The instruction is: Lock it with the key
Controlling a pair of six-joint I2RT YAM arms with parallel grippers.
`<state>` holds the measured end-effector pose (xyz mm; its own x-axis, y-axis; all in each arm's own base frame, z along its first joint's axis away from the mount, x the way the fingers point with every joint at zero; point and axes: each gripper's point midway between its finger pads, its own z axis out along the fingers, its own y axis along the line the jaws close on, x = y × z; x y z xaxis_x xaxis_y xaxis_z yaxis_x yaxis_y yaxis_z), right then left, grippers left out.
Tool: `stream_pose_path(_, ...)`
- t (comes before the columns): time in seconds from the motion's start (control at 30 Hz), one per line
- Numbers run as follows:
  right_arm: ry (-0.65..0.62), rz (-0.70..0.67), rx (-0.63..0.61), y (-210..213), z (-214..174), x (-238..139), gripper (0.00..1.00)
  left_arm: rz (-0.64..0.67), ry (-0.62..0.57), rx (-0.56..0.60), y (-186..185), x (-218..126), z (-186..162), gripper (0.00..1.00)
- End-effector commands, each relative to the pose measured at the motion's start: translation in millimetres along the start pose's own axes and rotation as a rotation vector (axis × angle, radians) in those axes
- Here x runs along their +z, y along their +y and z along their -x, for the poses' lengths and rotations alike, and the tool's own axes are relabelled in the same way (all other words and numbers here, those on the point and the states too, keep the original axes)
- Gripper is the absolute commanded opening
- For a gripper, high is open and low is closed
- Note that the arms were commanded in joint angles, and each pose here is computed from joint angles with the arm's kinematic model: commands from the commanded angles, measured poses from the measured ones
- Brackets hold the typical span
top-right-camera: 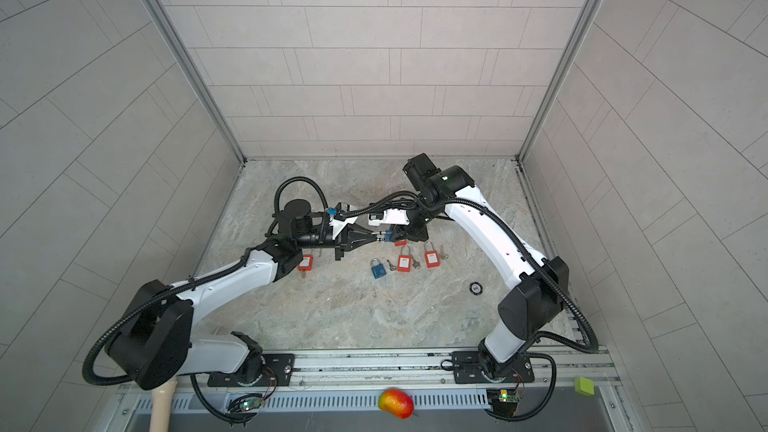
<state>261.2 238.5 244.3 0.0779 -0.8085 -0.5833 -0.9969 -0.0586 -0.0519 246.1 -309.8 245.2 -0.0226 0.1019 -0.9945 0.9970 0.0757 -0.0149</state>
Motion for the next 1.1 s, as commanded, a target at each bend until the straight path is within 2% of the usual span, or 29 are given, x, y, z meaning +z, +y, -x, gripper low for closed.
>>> stream_pose_path(0.0, -0.084, 0.030, -0.029, 11.7, 21.2, -10.0, 0.00, 0.000, -0.067, 0.112, -7.1, 4.2, 25.1, 0.00)
stream_pose_path(0.4, -0.234, 0.025, -0.039, 4.1, 50.5, -15.6, 0.00, 0.016, -0.056, 0.149, -15.1, 22.1, 20.5, 0.00)
stream_pose_path(0.57, -0.237, -0.024, -0.054, -10.2, 53.3, -13.4, 0.00, -0.021, -0.076, 0.086, -13.4, 37.2, 22.9, 0.00)
stream_pose_path(0.73, -0.263, -0.078, -0.074, -22.6, 59.8, -13.6, 0.00, -0.045, -0.147, 0.030, -12.9, 46.6, 25.6, 0.00)
stream_pose_path(0.9, -0.303, -0.067, -0.063, -26.4, 68.9, -14.7, 0.00, -0.043, -0.081, 0.078, -19.2, 57.9, 14.7, 0.00)
stream_pose_path(1.07, -0.329, -0.057, -0.055, -26.8, 73.1, -13.0, 0.00, -0.037, -0.087, 0.077, -19.1, 60.1, 16.7, 0.00)
